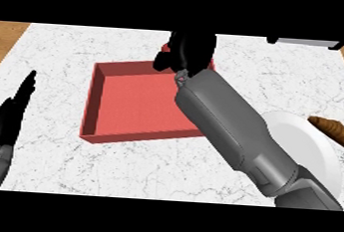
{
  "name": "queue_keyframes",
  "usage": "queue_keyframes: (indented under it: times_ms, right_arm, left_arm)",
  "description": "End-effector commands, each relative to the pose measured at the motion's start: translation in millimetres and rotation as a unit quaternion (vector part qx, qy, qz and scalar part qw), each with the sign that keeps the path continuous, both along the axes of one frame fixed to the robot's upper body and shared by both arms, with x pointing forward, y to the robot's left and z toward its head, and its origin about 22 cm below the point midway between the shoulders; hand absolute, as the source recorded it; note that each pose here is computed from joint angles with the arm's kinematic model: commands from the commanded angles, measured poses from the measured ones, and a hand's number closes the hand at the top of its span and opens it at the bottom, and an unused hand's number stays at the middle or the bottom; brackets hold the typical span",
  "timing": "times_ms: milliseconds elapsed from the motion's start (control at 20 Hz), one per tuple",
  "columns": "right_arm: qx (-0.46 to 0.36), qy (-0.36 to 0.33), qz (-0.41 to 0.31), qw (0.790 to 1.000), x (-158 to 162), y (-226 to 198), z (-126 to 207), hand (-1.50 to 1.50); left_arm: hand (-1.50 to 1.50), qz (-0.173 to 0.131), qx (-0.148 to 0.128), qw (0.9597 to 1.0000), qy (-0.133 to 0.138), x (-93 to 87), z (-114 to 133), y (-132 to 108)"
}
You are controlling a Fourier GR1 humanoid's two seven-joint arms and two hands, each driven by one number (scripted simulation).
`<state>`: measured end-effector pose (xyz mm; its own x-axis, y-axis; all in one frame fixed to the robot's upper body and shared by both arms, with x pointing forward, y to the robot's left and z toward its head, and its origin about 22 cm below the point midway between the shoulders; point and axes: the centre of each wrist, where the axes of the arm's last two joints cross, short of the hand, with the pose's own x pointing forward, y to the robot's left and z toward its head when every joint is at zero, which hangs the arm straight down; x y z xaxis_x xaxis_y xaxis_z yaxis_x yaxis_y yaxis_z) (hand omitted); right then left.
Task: Pick the bell pepper from the plate and place it in the cardboard box
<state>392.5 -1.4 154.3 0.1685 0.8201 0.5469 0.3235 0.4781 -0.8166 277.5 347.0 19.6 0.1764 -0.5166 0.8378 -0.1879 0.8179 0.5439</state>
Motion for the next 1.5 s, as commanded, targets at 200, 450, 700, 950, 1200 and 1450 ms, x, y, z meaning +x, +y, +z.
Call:
queue_keyframes:
  times_ms: [200,450,700,950,1200,1450]
  right_arm:
    - [0.109,0.044,-0.101,0.988,24.4,-25.8,-32.0,-1.50]
    - [0.113,0.048,-0.087,0.989,29.2,-27.1,-39.5,-1.50]
    - [0.126,-0.027,-0.077,0.989,30.8,-22.6,-33.8,-1.50]
    - [0.158,-0.119,-0.070,0.978,30.5,-16.0,-20.4,-1.50]
    - [0.222,-0.175,-0.091,0.955,23.0,-23.6,-34.5,-1.50]
    - [0.255,-0.179,-0.064,0.948,7.2,-33.5,-31.2,-1.50]
  left_arm:
    - [0.00,-0.016,0.001,0.9997,-0.018,17.8,18.3,-15.2]
    - [0.00,-0.014,0.007,0.9999,-0.004,14.8,5.6,-16.6]
    - [0.00,-0.031,0.002,0.9995,0.001,13.3,12.3,-7.3]
    - [0.00,-0.012,-0.003,0.9999,-0.004,9.5,11.4,-8.8]
    - [0.00,0.010,-0.005,0.9999,0.012,-2.5,4.0,-0.9]
    - [0.00,0.037,-0.006,0.9991,0.019,-24.9,-9.8,11.0]
